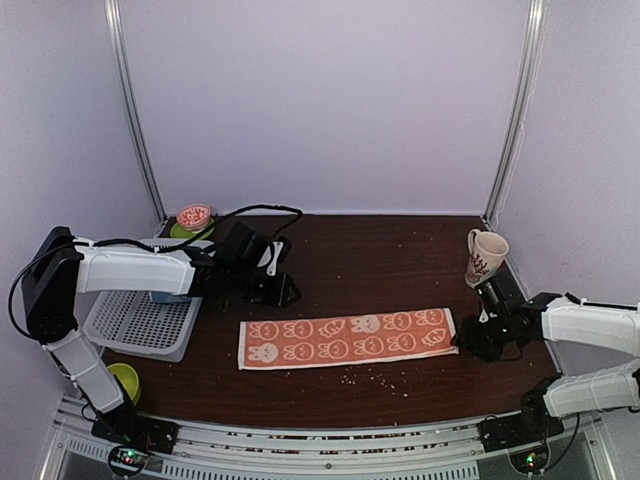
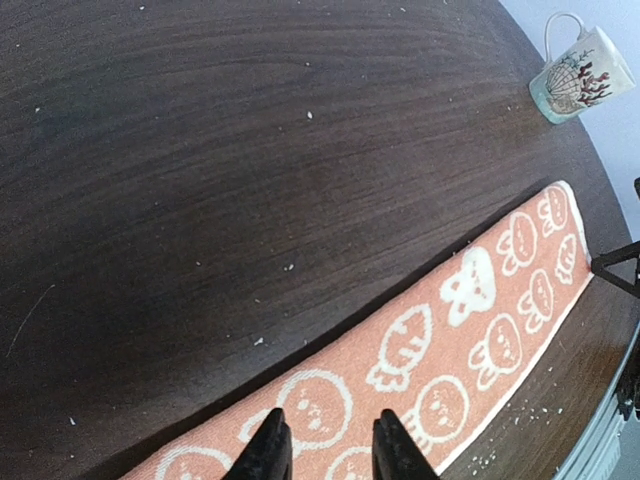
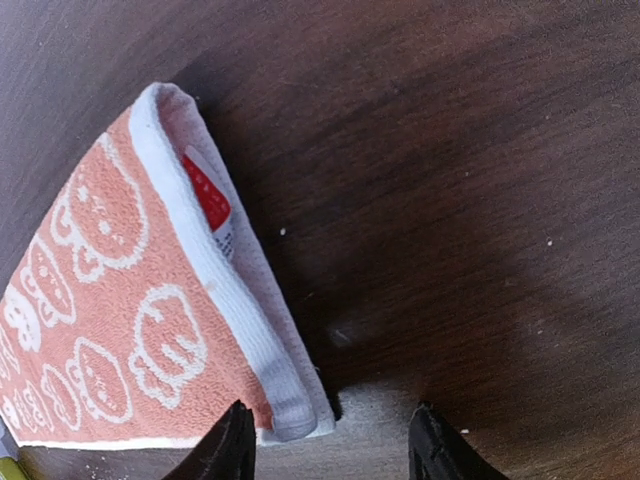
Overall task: Roll the towels
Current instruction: Pick up the towel from the center of the board.
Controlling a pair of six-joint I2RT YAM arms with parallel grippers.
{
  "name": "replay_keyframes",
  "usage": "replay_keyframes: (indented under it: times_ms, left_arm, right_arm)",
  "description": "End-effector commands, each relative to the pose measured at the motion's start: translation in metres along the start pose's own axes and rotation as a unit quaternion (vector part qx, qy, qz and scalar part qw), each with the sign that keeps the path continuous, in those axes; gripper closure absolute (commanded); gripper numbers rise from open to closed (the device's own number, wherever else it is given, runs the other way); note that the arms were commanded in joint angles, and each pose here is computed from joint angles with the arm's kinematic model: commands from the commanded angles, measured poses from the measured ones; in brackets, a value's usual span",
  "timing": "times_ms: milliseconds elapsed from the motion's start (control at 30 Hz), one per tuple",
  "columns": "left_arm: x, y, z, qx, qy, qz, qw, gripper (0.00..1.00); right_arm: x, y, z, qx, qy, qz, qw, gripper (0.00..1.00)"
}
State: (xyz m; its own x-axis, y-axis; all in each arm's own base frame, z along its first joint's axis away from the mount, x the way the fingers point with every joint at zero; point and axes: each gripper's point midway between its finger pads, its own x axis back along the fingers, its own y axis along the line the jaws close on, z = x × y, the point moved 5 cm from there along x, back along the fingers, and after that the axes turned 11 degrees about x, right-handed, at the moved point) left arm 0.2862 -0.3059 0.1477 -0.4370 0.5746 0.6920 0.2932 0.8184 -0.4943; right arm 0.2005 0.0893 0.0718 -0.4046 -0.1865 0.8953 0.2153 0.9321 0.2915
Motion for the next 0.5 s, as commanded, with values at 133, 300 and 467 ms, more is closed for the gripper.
replay_keyframes:
  times_ms: [133,300,467]
  left_arm:
    - [-0.005,-0.010,-0.006,0.000,-0.020,0.035,0.999,0.71]
    - [-0.010,-0.009,-0.002,0.001,-0.015,0.046,0.999,0.72]
    - [-0.014,-0.007,0.003,0.001,-0.006,0.048,0.999,0.72]
  right_arm:
    - [-0.004,-0.016,0.010,0.002,0.038,0.069,0.997,0.49]
    - [0.001,-0.012,0.002,0.006,0.026,0.073,0.997,0.47]
    - [-0.008,-0.007,0.005,0.053,0.073,0.118,0.989,0.47]
